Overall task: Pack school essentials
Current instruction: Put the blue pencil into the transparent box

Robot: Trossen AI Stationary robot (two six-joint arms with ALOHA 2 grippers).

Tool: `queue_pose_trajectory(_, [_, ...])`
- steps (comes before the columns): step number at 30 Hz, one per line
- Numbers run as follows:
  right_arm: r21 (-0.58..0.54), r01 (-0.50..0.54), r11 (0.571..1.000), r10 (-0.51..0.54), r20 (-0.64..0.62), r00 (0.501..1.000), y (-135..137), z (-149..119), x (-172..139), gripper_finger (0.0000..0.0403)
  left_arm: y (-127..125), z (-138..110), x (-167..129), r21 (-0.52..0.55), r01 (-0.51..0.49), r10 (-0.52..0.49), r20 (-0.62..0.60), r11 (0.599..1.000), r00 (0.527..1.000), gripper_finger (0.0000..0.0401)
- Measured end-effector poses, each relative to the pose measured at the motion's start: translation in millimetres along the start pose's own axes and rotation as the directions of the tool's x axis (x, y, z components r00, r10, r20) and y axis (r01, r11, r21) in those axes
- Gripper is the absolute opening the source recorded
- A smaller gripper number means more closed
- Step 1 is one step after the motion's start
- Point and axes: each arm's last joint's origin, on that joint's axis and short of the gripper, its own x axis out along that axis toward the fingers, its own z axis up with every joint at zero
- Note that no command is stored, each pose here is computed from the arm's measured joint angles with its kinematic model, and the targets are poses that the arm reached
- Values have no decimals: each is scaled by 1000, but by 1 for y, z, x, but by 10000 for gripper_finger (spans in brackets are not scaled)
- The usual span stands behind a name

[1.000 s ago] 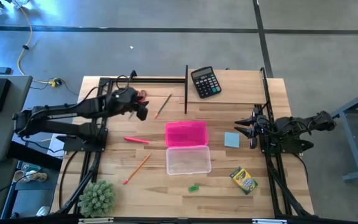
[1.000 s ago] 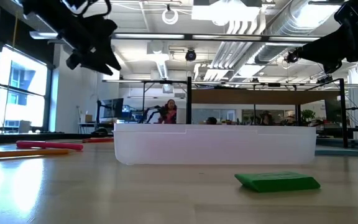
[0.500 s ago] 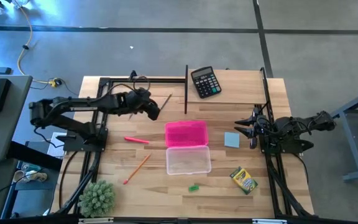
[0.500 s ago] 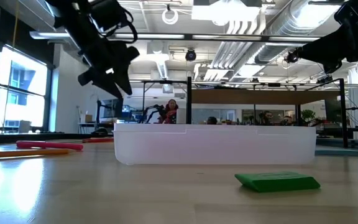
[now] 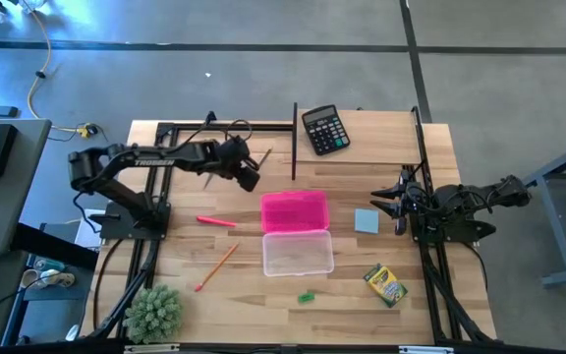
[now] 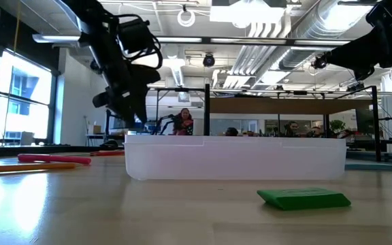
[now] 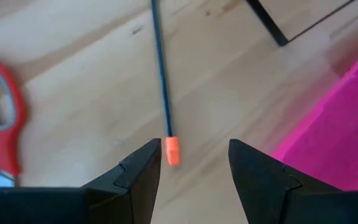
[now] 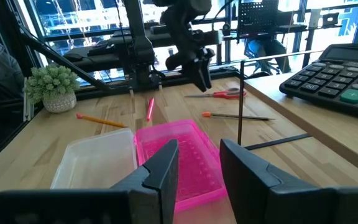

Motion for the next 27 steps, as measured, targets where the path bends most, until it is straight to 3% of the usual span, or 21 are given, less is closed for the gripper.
queue_pose_trajectory(7, [-1,0,1000,0,-2,1000,0,0,0,110,3,11,3,-17,-17,16,-33,1000,999,177])
queue_pose_trajectory(27, [-3,1,1000,-1,-5,1000,0,-1,0,110,3,-1,47,-6,-63,61,-188,998,980,177])
